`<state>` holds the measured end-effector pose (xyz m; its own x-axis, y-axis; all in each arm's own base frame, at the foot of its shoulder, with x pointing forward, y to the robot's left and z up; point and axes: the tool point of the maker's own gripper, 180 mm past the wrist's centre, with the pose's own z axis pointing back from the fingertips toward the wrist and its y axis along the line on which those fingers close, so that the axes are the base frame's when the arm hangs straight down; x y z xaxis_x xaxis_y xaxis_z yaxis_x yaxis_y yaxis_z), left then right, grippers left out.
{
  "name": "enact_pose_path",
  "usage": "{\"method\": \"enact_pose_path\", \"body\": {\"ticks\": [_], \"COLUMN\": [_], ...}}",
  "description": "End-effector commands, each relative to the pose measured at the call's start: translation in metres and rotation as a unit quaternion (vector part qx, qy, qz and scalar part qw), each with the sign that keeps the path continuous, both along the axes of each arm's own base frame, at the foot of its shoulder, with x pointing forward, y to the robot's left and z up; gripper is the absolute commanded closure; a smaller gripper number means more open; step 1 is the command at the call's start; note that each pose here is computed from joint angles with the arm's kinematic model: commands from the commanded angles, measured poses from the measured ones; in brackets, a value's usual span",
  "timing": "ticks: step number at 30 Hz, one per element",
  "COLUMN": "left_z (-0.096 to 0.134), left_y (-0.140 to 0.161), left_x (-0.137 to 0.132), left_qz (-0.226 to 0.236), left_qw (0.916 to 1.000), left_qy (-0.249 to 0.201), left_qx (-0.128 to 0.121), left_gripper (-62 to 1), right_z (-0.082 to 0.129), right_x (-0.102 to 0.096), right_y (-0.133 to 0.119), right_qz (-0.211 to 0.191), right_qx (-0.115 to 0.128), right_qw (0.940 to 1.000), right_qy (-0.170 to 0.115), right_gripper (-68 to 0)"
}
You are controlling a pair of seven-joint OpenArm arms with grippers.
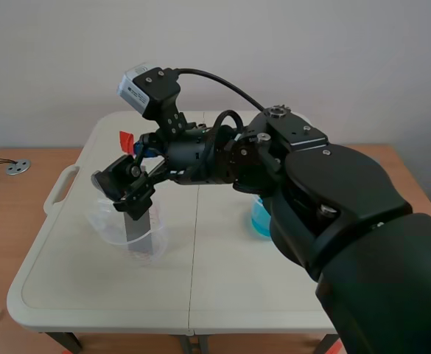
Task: Hold the metal plate by the orange handle, dip it into the blue solution, take it out and point at it, then put the plate back in the beaker on the left.
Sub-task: 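Return to the home posture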
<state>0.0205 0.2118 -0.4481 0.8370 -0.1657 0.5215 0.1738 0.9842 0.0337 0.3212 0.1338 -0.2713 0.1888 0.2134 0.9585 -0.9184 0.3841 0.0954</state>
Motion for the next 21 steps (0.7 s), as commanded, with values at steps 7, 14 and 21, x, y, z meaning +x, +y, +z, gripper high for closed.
{"method": "enact_pose_path", "body": {"ticks": [7,14,21], "left_z": [0.004,0.008,0.005], "left_y": [-0.008,-0.007,-0.007], "left_x": [-0.003,0.003,-0.001], "left_qz": [-0.04,-0.095,-0.092], "left_qw": [0.9991,0.9952,0.9957], "left_qy": [0.0,-0.021,-0.008], "left_qx": [-0.015,0.01,0.01], "left_gripper": [-6.3,-62.3,-62.3], "right_z": [0.014,0.021,0.049], "right_x": [0.037,0.052,0.051], "right_y": [-0.031,-0.059,-0.083], "right_qz": [-0.081,-0.118,-0.121], "right_qx": [0.017,0.017,0.025], "right_qw": [0.9966,0.9929,0.9921], "right_qy": [-0.005,-0.001,-0.024], "right_gripper": [-66.5,-66.5,-66.5]}}
